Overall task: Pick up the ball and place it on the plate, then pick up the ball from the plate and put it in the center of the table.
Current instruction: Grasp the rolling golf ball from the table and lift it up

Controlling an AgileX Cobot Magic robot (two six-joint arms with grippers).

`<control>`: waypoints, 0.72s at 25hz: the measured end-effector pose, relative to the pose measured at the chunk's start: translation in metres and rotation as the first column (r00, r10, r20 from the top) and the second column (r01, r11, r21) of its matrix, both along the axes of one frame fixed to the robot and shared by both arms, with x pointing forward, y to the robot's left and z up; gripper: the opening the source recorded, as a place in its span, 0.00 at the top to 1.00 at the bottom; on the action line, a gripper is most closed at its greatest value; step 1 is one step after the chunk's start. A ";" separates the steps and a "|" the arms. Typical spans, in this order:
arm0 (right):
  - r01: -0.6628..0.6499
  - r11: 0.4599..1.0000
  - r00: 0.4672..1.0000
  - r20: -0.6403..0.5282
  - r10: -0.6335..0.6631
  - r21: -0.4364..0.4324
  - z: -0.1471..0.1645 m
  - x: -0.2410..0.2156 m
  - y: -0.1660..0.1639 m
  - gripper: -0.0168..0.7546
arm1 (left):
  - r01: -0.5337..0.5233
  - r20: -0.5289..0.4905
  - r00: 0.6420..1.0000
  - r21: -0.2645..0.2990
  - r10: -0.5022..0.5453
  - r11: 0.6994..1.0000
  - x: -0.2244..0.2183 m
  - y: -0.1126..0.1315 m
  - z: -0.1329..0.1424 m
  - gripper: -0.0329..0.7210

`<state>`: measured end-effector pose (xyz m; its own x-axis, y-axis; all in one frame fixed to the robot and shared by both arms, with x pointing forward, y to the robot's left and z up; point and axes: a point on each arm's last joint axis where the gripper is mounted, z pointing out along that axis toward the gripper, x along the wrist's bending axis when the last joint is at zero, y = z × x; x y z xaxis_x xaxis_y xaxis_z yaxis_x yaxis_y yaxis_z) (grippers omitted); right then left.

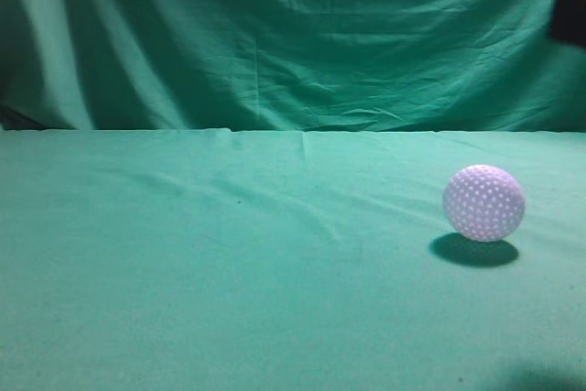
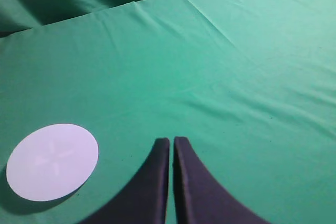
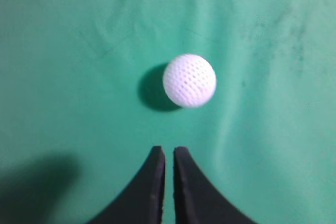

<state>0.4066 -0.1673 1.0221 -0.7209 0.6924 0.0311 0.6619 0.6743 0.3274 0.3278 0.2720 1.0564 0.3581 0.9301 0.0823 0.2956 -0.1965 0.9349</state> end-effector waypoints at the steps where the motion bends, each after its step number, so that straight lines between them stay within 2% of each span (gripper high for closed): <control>1: -0.014 1.000 1.000 -0.004 0.014 -0.005 -0.003 0.002 0.006 0.92 | 0.000 0.000 1.000 0.000 0.000 1.000 0.000 0.000 0.000 0.96; 3: -0.028 1.000 0.999 -0.015 0.028 -0.014 -0.010 0.009 0.016 0.92 | 0.000 0.000 1.000 0.000 0.000 1.000 0.000 0.000 0.000 0.96; 12: -0.027 0.999 0.999 -0.046 0.025 -0.042 -0.043 0.033 0.036 0.28 | 0.000 0.000 1.000 0.002 0.000 1.000 0.000 0.000 0.000 0.96; 13: -0.024 0.999 0.999 -0.046 0.022 -0.044 -0.047 0.035 0.038 0.25 | 0.000 0.000 1.000 0.002 0.000 1.000 0.000 0.000 0.000 0.96; 18: 0.005 0.999 0.999 -0.054 -0.008 -0.051 -0.065 0.044 0.044 0.27 | 0.000 0.000 1.000 0.002 0.000 1.000 0.000 0.000 0.000 0.96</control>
<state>0.4508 -0.1236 0.9575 -0.7145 0.6988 0.0344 0.6822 0.6849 0.2560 0.3278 0.2720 1.0564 0.3579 0.9300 0.0840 0.2954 -0.1981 0.9346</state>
